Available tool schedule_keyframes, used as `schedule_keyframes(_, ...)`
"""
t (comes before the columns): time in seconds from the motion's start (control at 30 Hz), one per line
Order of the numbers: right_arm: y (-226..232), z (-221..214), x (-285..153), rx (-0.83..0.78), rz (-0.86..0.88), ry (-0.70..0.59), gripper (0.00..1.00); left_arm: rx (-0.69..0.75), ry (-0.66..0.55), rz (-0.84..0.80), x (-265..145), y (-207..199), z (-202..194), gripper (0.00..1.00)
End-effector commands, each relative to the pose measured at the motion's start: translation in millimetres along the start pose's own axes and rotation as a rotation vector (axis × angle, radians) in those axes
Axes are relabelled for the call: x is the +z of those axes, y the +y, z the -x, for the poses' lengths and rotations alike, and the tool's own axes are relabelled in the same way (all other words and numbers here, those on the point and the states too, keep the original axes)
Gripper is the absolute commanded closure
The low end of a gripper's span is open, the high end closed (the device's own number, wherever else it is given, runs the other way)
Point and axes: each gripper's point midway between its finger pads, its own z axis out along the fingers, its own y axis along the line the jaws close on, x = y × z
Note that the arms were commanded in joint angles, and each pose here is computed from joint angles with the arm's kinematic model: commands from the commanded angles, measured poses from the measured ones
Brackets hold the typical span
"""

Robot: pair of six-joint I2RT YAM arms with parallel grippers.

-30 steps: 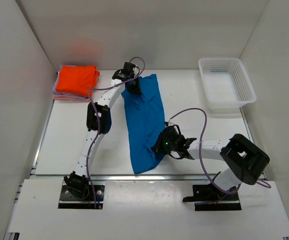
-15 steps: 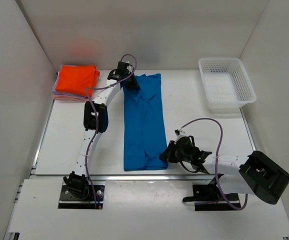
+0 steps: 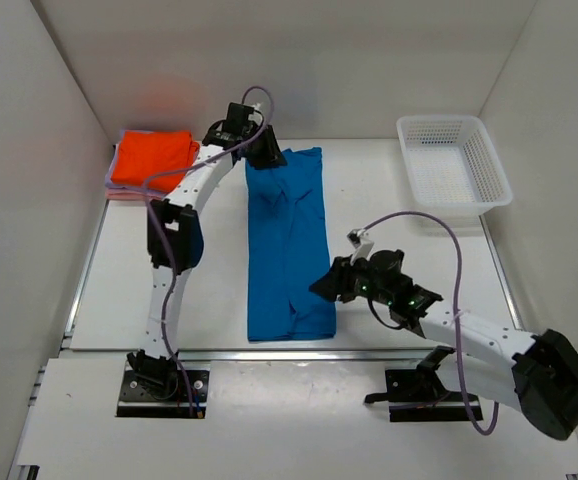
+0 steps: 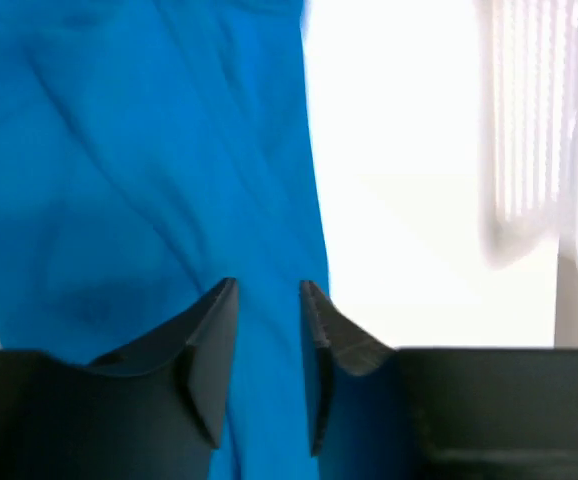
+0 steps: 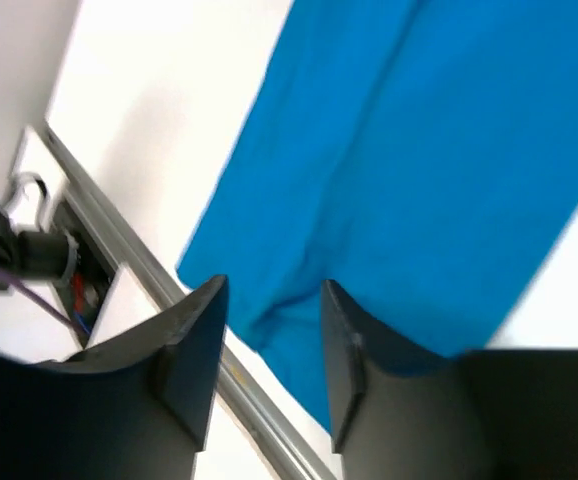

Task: Fold and stack the t-shirts
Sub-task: Rotate the tshirt 90 degrees, then grab the bottom of the folded rectangular tshirt with both arms

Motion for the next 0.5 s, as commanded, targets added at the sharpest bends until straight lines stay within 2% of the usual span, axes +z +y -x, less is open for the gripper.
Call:
schedule_keyframes(0.0, -15, 22, -18, -0.001, -0.042, -0.004, 0.58, 0.165, 0.078, 0.016, -89, -50, -43, 0.56)
schedule_keyframes(0.03, -24, 20, -25, 0.050, -0.058, 0.027, 0.57, 0.179, 0.067, 0.011, -94, -52, -52, 0.51)
schedule_keyframes(0.1, -37, 10, -38, 0.145, -0.088, 0.113, 0.54, 0.207, 0.122, 0.024, -130, -46, -101, 0.44)
schedule_keyframes(0.17, -44, 4, -46, 0.201, -0.106, 0.136, 0.53, 0.212, 0.176, 0.063, -151, -33, -139, 0.41)
schedule_keyframes(0.23, -41, -5, -51, 0.226, -0.110, 0.149, 0.54, 0.160, 0.216, 0.061, -182, -18, -194, 0.40)
schedule_keyframes(0.3, -37, -18, -54, 0.270, -0.118, 0.169, 0.55, 0.110, 0.189, 0.042, -201, -7, -221, 0.40)
schedule_keyframes(0.47, -43, -77, -64, 0.367, -0.150, 0.268, 0.54, 0.031, 0.245, 0.141, -237, 51, -308, 0.41)
